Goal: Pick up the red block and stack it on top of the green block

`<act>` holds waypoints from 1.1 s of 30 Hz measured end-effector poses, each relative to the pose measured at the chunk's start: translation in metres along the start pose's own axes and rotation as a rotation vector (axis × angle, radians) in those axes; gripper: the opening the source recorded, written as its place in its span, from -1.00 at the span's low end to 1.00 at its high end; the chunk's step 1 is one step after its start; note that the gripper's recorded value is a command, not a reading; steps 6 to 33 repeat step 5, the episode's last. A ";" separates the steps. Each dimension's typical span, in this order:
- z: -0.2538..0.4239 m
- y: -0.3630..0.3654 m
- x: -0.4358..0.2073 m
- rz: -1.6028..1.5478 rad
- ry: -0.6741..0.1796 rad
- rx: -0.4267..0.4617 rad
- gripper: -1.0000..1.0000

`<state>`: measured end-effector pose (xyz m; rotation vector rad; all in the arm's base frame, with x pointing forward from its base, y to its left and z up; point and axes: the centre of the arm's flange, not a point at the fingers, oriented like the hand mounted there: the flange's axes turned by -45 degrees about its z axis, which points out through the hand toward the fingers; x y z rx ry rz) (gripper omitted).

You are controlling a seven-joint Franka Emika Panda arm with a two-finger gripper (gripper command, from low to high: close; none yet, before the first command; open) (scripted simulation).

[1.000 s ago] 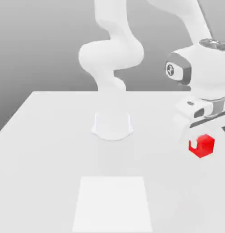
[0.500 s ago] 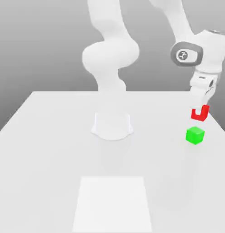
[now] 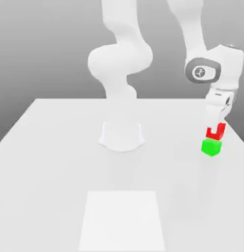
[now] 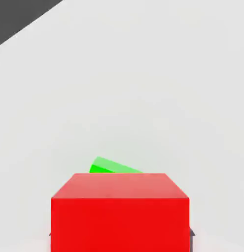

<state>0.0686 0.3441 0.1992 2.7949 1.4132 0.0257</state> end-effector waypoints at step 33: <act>0.013 -0.001 -0.002 0.001 -0.005 0.007 -1.00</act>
